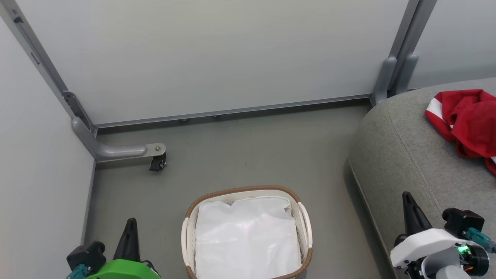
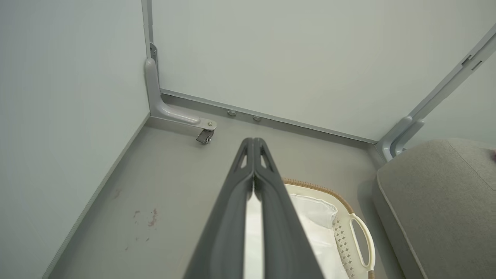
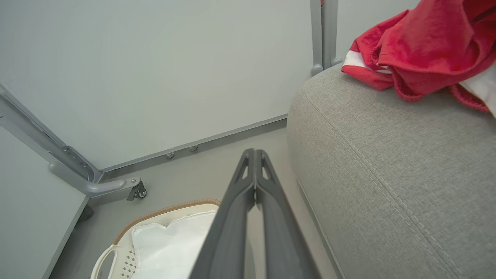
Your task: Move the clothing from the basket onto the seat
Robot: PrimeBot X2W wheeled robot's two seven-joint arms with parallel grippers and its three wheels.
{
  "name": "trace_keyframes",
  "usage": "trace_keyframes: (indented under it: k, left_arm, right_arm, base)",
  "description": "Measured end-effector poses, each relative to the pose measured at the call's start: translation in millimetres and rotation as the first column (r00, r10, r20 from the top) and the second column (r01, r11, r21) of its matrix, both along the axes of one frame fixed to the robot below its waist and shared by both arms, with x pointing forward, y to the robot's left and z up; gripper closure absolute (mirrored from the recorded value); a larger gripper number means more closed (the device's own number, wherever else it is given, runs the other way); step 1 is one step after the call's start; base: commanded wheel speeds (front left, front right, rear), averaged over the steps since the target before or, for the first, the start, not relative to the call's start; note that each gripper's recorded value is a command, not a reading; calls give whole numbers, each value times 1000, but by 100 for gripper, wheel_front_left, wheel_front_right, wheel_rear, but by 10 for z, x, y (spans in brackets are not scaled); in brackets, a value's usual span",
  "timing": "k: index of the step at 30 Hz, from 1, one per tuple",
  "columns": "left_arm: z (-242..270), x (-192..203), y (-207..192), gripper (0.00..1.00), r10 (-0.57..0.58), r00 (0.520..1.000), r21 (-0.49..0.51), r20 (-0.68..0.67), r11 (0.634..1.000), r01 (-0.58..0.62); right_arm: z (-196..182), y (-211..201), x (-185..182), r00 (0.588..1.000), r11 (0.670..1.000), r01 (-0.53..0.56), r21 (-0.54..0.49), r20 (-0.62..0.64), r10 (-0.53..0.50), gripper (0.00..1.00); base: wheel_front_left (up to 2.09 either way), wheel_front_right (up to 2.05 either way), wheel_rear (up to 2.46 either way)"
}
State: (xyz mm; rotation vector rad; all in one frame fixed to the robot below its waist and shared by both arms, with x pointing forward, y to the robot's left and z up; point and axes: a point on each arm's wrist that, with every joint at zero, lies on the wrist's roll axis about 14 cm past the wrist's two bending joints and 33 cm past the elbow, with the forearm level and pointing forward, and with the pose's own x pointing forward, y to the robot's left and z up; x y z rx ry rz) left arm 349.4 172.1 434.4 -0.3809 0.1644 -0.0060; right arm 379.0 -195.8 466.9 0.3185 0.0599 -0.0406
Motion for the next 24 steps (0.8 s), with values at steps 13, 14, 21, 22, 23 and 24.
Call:
trace_keyframes:
  k: [13,14,21,22,23,24]
  left_arm:
    - [43,36,99,100,74,997,-198,-22,977,-77]
    - [48,40,107,100,79,997,-210,-22,974,-81]
    - [101,82,135,100,103,994,-306,-24,946,-106]
    - [105,86,137,100,105,994,-318,-26,942,-108]
    - [109,88,142,100,108,994,-326,-26,939,-110]
    - [112,91,147,100,111,993,-340,-28,934,-114]
  right_arm:
    - [44,-38,17,999,976,40,213,-1,-41,100]
    - [49,-43,18,999,972,43,230,0,-44,100]
    - [60,-55,23,998,943,56,329,-7,-57,100]
    - [61,-57,23,998,937,58,344,-8,-59,100]
    - [64,-59,24,998,933,60,355,-8,-61,100]
    - [65,-59,25,998,928,60,368,-9,-61,100]
  base:
    - [0,0,0]
    - [0,0,0]
    - [0,0,0]
    - [0,0,0]
    - [0,0,0]
    - [0,0,0]
